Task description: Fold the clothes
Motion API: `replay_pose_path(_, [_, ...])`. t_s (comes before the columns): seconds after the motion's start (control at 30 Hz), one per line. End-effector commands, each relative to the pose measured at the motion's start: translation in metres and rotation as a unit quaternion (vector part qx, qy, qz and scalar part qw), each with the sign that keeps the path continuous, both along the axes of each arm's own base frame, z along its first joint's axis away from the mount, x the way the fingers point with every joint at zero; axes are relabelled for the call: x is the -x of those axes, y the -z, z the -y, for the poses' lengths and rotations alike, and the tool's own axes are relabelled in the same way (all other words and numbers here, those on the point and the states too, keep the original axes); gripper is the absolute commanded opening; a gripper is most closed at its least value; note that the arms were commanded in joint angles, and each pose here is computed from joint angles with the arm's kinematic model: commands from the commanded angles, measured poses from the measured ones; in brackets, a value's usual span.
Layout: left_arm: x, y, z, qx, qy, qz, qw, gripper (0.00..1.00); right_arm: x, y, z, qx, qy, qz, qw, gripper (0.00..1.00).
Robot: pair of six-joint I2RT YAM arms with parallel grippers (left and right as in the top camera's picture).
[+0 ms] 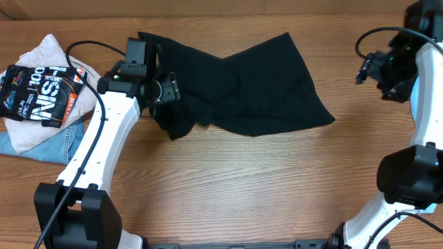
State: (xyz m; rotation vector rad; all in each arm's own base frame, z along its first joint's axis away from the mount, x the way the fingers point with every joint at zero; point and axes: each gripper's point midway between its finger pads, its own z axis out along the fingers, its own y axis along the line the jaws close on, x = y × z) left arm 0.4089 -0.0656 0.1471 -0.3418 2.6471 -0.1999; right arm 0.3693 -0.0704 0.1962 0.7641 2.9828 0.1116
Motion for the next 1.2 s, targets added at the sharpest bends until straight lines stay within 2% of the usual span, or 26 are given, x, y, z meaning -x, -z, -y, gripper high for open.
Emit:
replay_pose_path(0.0, [0.000, -0.001, -0.002, -0.011, 0.007, 0.001, 1.000, 0.77, 0.001, 0.007, -0.007, 0.006, -0.008, -0.007, 1.000, 0.75])
replay_pose_path(0.23, [0.032, 0.013, 0.005, 0.003, 0.020, -0.070, 0.997, 0.68, -0.002, 0.014, -0.007, 0.012, -0.012, -0.006, 1.000, 0.76])
replay_pose_path(0.37, [0.037, 0.020, 0.006, 0.014, -0.002, -0.083, 0.996, 0.61, -0.004, 0.014, -0.007, 0.013, -0.012, -0.001, 1.000, 0.75])
replay_pose_path(0.5, [0.034, 0.032, 0.019, 0.052, -0.010, -0.079, 0.995, 0.54, -0.005, 0.014, -0.006, 0.014, -0.012, 0.000, 1.000, 0.76])
replay_pose_path(0.67, [0.024, 0.047, 0.023, 0.080, -0.043, -0.056, 0.994, 0.54, -0.005, 0.014, -0.007, 0.013, -0.012, 0.000, 1.000, 0.75])
replay_pose_path(0.97, [-0.013, 0.031, 0.028, 0.097, -0.036, 0.032, 0.994, 0.51, -0.006, 0.014, -0.006, 0.014, -0.012, 0.002, 1.000, 0.75])
replay_pose_path(1.17, [-0.011, 0.040, 0.024, 0.084, -0.043, 0.021, 0.995, 0.50, -0.006, 0.014, -0.006, 0.016, -0.012, 0.003, 1.000, 0.75])
